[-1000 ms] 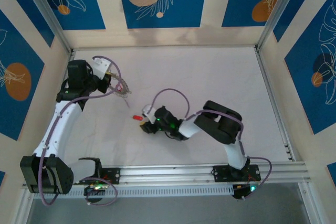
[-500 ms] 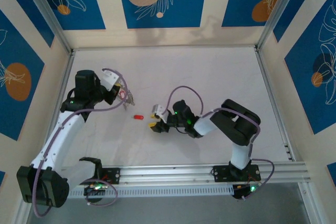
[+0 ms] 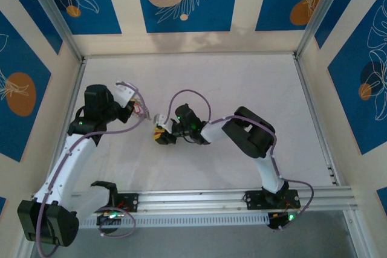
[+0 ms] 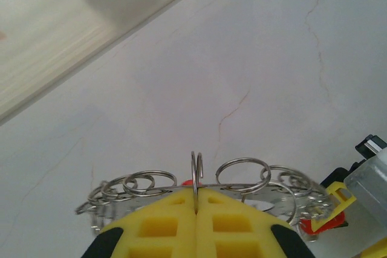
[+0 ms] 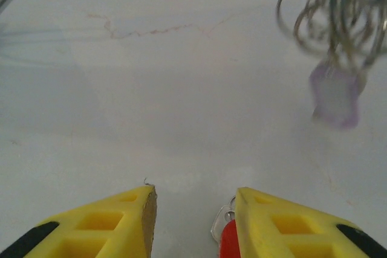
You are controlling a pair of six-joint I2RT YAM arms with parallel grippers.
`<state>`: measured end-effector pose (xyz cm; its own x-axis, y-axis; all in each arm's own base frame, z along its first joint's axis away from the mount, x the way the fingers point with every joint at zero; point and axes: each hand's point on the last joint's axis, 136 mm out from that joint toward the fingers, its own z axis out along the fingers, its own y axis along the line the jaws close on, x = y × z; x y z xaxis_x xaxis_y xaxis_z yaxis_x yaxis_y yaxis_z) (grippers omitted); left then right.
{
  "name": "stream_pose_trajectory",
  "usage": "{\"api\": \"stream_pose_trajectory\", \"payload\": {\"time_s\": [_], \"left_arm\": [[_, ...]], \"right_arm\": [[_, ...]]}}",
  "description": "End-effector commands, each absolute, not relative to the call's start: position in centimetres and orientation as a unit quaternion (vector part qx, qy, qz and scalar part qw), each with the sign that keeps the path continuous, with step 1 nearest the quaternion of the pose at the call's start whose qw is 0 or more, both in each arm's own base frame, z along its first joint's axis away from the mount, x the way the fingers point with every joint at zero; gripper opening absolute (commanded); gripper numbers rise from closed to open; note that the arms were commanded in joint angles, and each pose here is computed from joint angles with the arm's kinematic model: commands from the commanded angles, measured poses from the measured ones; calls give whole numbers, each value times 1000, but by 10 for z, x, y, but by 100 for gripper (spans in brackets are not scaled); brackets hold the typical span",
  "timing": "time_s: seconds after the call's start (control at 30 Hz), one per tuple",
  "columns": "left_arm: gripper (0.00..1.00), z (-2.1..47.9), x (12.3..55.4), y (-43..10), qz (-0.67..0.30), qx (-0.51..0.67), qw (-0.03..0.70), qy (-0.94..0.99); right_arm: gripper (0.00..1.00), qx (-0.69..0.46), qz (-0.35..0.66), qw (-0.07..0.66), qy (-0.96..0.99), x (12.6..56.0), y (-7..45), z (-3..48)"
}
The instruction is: Put the keys on the keyring
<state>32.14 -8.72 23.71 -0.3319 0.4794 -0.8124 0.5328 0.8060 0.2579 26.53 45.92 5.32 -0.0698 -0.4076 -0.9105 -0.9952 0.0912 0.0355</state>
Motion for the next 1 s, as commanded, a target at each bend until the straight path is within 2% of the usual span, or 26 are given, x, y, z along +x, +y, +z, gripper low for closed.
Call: {"api": "stream_pose_trajectory", "payload": {"time_s": [0.0, 0.17, 0.33, 0.47, 0.6, 0.8, 0.97], "left_arm": [[0, 247, 324, -84, -7, 312, 504, 805], [0, 238, 329, -72, 20, 297, 482, 824], [0, 233, 329, -63, 41, 287, 473, 832], [0, 232, 328, -63, 39, 287, 472, 833], [0, 233, 329, -61, 44, 285, 473, 833], [0, 234, 326, -62, 42, 291, 475, 829], [0, 236, 324, -64, 40, 293, 482, 825]], "right_arm": [[40, -562, 366, 353, 652, 264, 460, 27], [40, -555, 368, 338, 665, 272, 470, 22], [43, -550, 374, 328, 671, 275, 467, 22], [34, -555, 378, 315, 671, 272, 465, 20], [29, -564, 387, 296, 667, 265, 464, 19], [26, -589, 407, 282, 639, 238, 454, 22], [26, -593, 403, 285, 636, 211, 421, 23]]}}
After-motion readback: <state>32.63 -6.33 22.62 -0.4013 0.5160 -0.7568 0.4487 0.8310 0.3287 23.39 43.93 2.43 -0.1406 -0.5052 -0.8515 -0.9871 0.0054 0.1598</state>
